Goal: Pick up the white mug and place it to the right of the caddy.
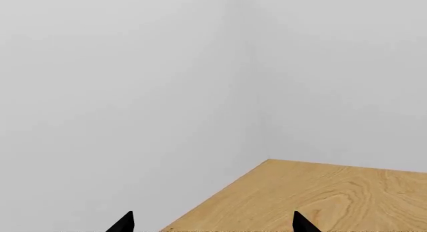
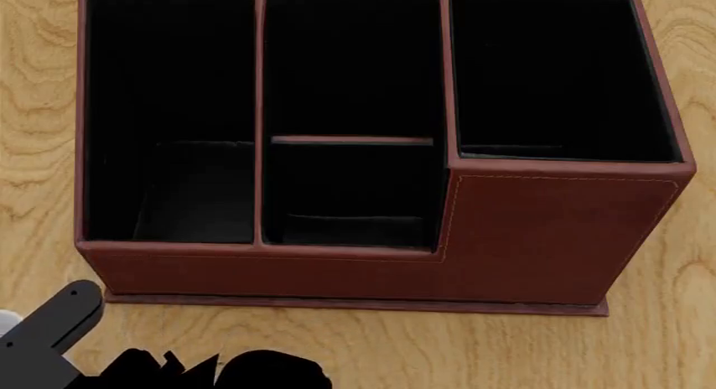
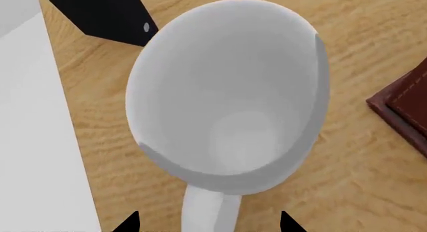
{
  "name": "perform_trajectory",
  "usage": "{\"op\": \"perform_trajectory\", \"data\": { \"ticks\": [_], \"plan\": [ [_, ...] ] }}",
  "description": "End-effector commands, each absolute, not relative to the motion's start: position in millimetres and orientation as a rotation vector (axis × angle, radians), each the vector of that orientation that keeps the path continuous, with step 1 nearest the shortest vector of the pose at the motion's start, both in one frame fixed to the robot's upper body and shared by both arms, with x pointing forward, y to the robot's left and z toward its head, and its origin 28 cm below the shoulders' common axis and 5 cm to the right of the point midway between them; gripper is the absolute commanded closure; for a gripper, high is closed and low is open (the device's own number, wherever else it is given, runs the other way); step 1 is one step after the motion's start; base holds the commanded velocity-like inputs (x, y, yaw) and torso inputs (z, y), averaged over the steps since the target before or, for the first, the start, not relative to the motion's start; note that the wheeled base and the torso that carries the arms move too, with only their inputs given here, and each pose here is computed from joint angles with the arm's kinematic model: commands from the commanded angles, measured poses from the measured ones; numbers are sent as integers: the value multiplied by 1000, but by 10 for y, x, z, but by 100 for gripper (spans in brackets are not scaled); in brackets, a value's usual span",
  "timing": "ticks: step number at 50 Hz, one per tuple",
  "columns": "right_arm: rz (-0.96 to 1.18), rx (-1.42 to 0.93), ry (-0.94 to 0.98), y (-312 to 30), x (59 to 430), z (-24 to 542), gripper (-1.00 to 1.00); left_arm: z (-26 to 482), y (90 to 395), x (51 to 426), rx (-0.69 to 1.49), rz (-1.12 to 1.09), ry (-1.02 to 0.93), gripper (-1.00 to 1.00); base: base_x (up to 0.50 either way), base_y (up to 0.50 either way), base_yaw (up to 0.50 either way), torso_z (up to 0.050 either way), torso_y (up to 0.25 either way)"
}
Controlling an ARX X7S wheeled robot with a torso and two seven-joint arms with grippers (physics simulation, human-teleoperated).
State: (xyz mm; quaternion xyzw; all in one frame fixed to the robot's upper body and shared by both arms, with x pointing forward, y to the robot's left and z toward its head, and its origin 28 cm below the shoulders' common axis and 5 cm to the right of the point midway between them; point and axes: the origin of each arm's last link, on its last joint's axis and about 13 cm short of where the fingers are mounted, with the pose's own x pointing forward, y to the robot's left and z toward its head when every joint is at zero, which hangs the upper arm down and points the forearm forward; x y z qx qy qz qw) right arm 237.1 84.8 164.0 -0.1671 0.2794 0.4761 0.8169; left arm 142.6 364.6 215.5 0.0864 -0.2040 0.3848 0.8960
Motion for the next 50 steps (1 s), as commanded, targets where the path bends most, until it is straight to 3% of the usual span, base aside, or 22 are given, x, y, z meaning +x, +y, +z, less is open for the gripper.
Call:
{"op": "perform_trajectory", "data": {
  "ticks": [1,19,20,50],
  "plan": [
    [1013,-362,610,865,2401,1587,-100,2123,3661,1425,178,800,-416,-100,0,0,0,0,0],
    [1013,-374,619,868,2396,1548,-100,2088,3652,1458,177,794,-407,-100,0,0,0,0,0],
    [1015,-381,615,869,2385,1549,100,2085,3651,1460,179,795,-405,-100,0,0,0,0,0],
    [984,-453,551,826,2298,1608,100,2093,3629,1440,165,774,-408,-100,0,0,0,0,0]
  ]
}}
